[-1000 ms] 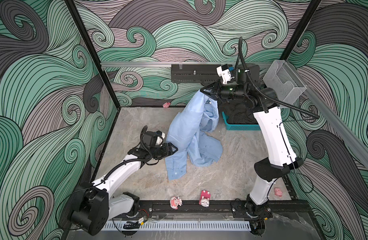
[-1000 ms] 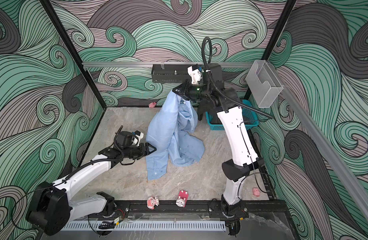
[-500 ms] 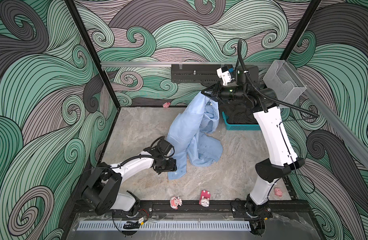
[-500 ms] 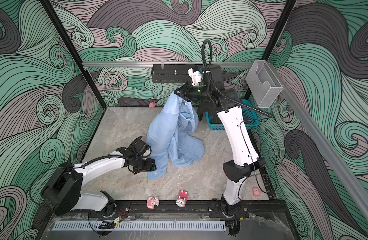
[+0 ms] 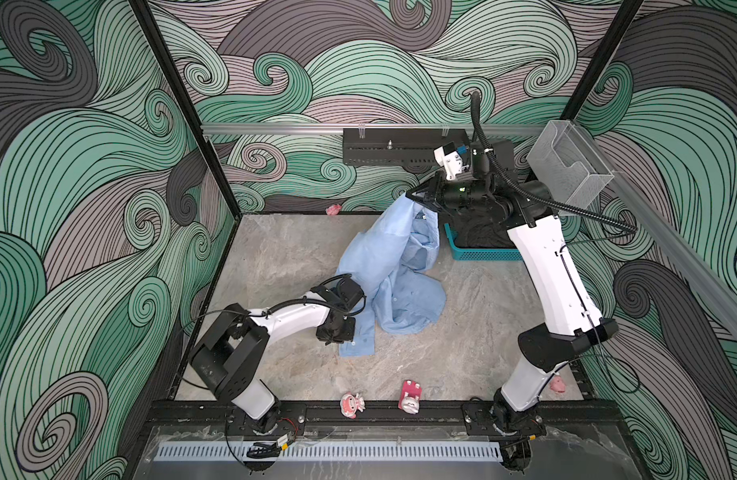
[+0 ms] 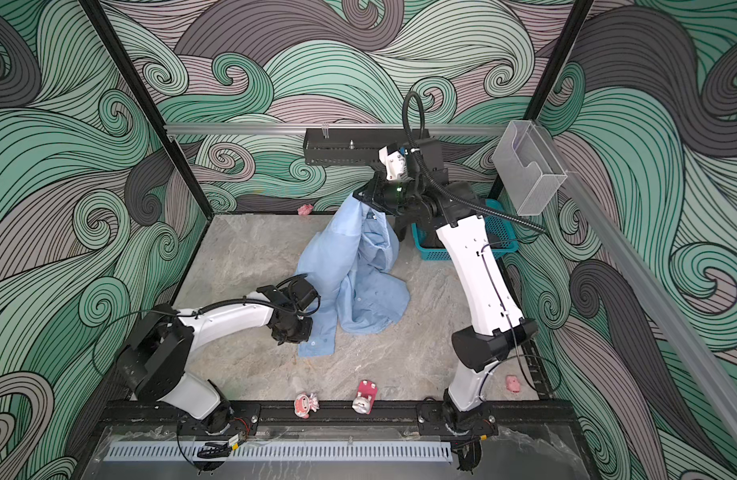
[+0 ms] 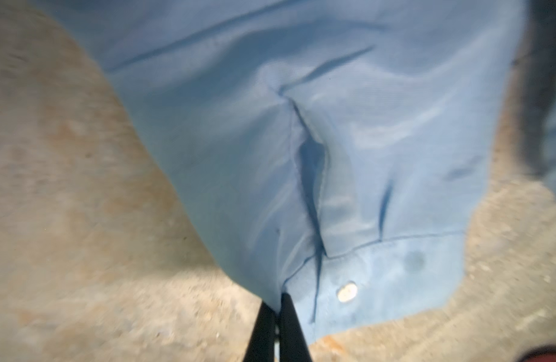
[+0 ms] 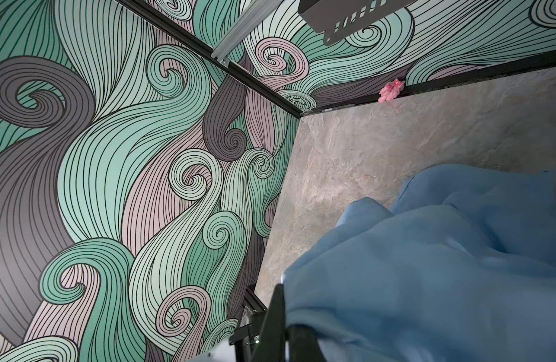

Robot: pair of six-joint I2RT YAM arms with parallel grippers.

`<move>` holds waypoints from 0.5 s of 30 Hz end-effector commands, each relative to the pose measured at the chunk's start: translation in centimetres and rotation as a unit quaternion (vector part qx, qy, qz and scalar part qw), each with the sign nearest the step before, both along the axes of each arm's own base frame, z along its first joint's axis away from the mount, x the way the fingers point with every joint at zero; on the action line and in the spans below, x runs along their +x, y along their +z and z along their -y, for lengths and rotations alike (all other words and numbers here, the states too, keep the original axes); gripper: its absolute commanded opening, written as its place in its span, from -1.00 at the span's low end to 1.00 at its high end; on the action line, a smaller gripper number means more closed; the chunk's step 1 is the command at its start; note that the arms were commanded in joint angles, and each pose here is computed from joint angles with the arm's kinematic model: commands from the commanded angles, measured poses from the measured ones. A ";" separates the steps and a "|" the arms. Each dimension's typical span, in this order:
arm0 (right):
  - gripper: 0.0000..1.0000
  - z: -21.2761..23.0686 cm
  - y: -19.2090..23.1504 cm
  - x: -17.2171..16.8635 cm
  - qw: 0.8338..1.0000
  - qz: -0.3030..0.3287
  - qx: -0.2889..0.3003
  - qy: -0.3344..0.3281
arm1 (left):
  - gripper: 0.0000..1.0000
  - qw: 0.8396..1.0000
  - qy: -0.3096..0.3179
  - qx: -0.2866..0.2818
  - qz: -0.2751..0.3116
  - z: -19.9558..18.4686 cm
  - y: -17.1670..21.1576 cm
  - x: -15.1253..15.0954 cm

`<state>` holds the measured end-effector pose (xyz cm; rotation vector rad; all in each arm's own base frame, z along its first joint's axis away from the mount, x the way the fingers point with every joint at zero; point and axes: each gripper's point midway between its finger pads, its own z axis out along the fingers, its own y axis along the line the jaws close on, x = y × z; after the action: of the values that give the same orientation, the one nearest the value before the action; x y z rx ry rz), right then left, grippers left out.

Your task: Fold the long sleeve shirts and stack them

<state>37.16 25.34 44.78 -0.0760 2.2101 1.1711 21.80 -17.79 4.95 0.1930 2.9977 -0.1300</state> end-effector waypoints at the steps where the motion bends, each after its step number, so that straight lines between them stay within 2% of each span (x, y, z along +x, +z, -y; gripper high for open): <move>1: -1.00 0.9 0.0 0.3 1.000 0.020 -0.015 -0.011 | -1.00 0.989 0.004 -0.048 0.143 -0.9 11.4 3.1; 3: -1.00 1.1 -1.5 1.2 1.000 0.008 -0.026 -0.015 | -1.00 0.972 -0.019 -0.110 0.209 0.3 18.8 3.7; 5: -1.00 1.8 -3.1 2.0 0.999 0.000 -0.047 -0.027 | -1.00 0.959 -0.047 -0.160 0.230 1.7 24.4 3.3; 8: -1.00 2.8 -5.2 2.7 0.996 -0.011 -0.075 -0.045 | -1.00 0.940 -0.079 -0.225 0.243 4.1 29.9 2.4; 11: -1.00 4.0 -6.3 3.3 0.994 -0.017 -0.093 -0.059 | -1.00 0.919 -0.121 -0.294 0.232 8.0 31.6 1.0; 15: -1.00 6.3 -6.2 4.2 0.992 -0.021 -0.099 -0.078 | -1.00 0.899 -0.188 -0.358 0.169 15.3 29.2 -2.0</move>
<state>40.67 20.94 37.57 0.0381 2.3550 0.9317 21.81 -27.94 38.79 0.4909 2.2026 -0.9432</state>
